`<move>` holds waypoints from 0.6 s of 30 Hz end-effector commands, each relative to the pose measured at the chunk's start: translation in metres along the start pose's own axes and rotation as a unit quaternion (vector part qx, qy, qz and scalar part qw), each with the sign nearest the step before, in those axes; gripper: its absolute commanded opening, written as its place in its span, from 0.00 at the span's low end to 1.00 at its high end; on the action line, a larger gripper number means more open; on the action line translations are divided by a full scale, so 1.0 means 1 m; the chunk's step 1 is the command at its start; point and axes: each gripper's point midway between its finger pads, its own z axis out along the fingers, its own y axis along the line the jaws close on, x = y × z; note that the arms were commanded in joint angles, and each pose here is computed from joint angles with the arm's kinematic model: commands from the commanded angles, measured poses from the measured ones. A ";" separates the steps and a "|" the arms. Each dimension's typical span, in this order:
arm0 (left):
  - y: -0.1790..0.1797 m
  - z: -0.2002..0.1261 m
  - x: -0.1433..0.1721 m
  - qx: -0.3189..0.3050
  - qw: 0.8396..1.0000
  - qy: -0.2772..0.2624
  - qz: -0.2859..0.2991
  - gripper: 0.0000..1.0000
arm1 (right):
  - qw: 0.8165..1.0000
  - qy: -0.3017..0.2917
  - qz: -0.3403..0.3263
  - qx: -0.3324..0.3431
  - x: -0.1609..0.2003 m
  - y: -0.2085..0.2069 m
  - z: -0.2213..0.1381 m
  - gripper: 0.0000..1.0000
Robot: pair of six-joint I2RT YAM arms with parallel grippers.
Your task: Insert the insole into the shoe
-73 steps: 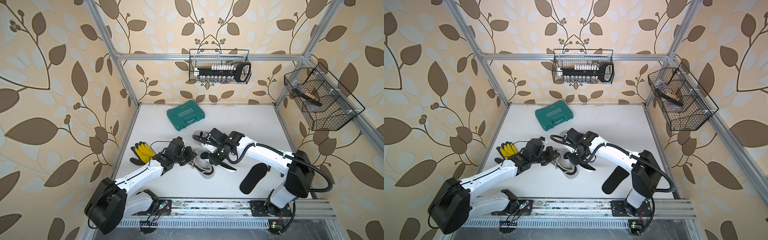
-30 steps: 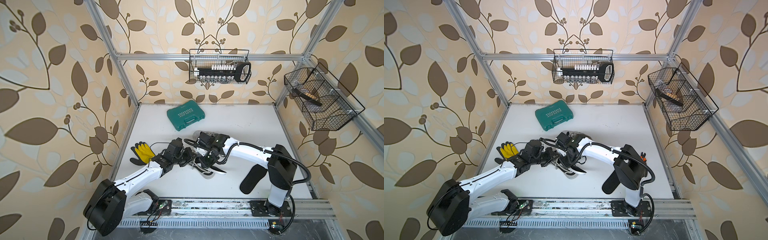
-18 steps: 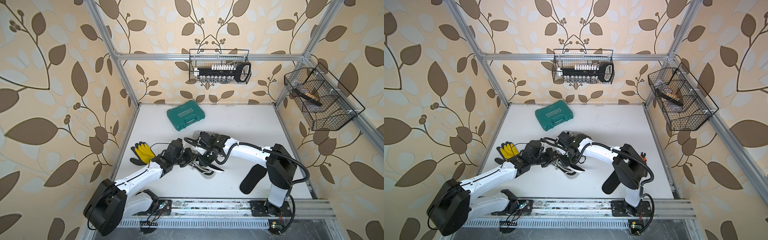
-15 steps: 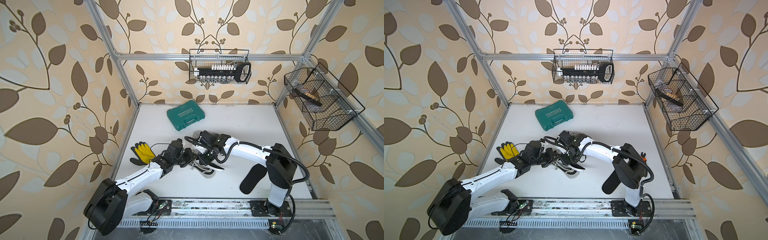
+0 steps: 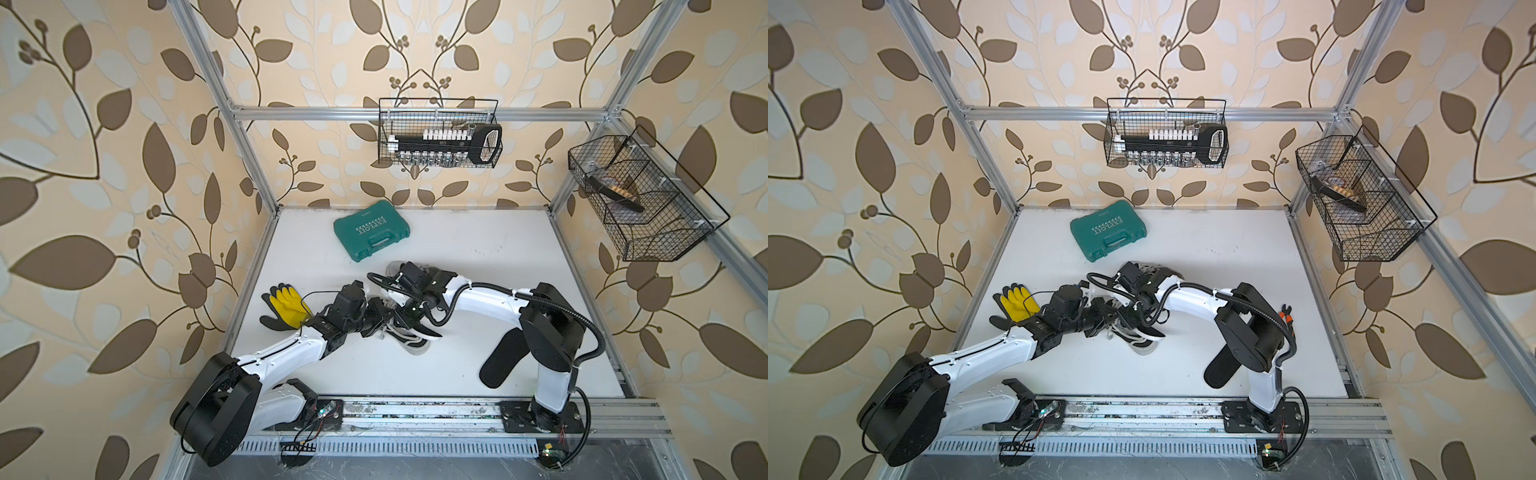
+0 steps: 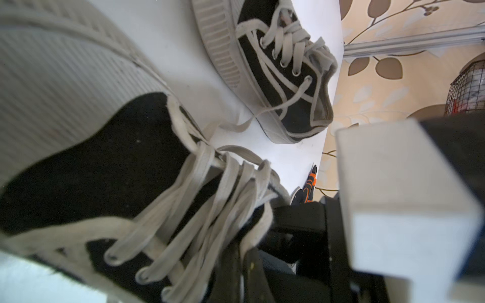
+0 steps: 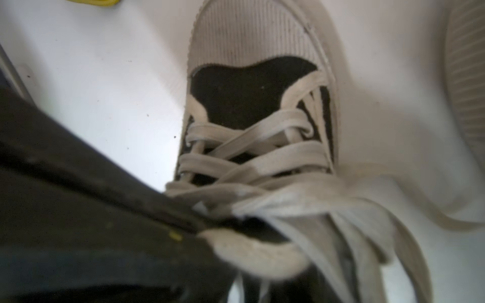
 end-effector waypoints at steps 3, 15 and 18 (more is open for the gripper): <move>-0.002 -0.002 0.002 0.002 1.000 0.003 -0.003 0.00 | 0.999 -0.041 -0.001 0.015 -0.012 0.000 -0.021 0.43; 0.003 -0.016 -0.011 -0.015 0.999 -0.045 -0.007 0.00 | 0.998 -0.026 -0.009 0.050 0.021 0.003 -0.055 0.88; 0.001 -0.016 -0.010 -0.013 0.999 -0.043 -0.006 0.00 | 0.997 -0.015 -0.012 0.068 0.027 -0.001 -0.063 0.91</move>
